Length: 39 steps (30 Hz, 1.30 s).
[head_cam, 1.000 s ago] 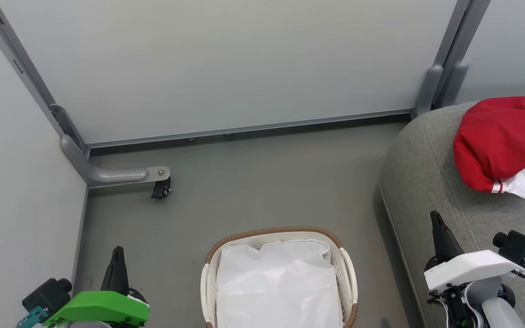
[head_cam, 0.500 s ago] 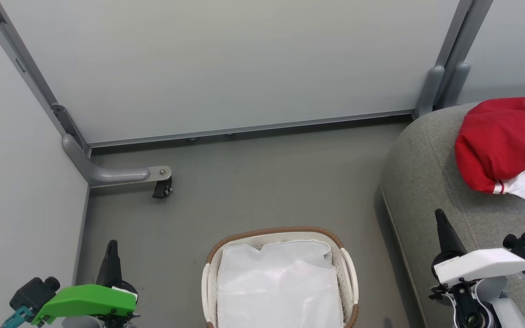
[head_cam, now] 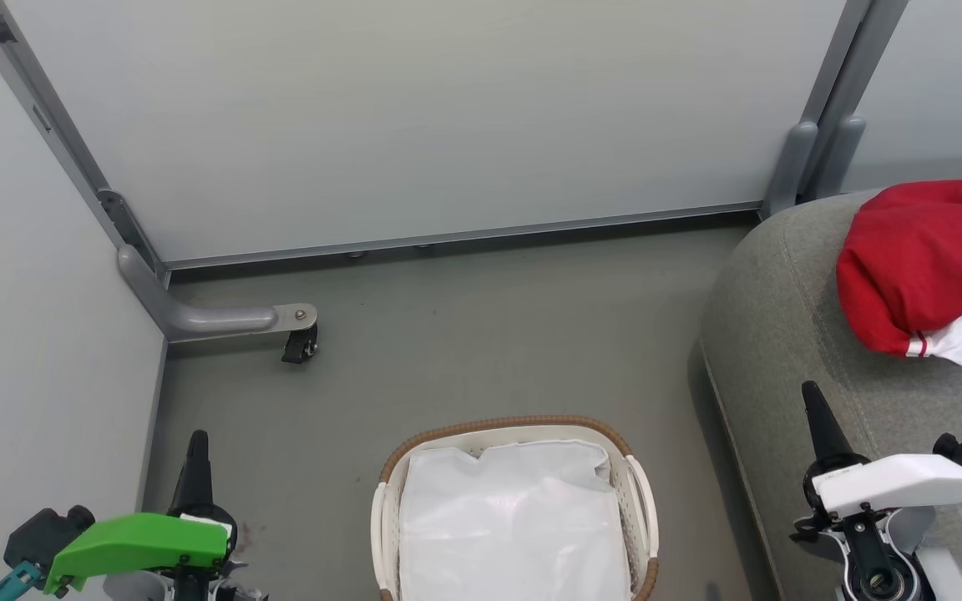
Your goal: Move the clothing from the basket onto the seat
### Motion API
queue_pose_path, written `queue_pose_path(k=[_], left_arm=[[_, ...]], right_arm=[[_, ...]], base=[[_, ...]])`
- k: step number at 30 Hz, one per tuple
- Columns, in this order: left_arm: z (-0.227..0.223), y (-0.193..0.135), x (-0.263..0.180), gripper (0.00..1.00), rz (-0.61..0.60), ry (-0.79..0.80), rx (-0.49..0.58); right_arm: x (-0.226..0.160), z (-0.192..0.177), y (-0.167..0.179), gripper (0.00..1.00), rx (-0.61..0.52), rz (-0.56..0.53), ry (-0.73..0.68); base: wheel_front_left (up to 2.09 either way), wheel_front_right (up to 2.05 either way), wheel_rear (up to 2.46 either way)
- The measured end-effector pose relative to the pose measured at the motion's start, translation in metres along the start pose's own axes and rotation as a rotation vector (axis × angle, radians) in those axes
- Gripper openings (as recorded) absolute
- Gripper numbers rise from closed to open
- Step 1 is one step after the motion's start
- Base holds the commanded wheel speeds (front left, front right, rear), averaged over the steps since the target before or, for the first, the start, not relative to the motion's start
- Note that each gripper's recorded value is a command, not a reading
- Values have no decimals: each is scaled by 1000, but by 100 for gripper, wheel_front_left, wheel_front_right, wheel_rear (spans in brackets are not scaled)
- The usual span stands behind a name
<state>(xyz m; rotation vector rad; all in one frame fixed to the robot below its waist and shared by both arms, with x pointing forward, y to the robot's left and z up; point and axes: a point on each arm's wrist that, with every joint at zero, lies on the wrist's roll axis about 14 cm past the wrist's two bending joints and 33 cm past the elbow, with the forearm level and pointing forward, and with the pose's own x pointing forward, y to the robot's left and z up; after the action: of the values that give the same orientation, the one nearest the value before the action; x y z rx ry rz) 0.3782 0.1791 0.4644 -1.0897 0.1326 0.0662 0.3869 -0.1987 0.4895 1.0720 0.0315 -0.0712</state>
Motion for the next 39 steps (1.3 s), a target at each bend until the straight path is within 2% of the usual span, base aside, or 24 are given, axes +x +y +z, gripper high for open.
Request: queue_pose_path(k=[39], left_arm=[[24, -17, 4, 0, -71, -29, -331]], right_arm=[[1, 5, 9, 0, 342, 37, 18]], base=[[0, 0, 0]])
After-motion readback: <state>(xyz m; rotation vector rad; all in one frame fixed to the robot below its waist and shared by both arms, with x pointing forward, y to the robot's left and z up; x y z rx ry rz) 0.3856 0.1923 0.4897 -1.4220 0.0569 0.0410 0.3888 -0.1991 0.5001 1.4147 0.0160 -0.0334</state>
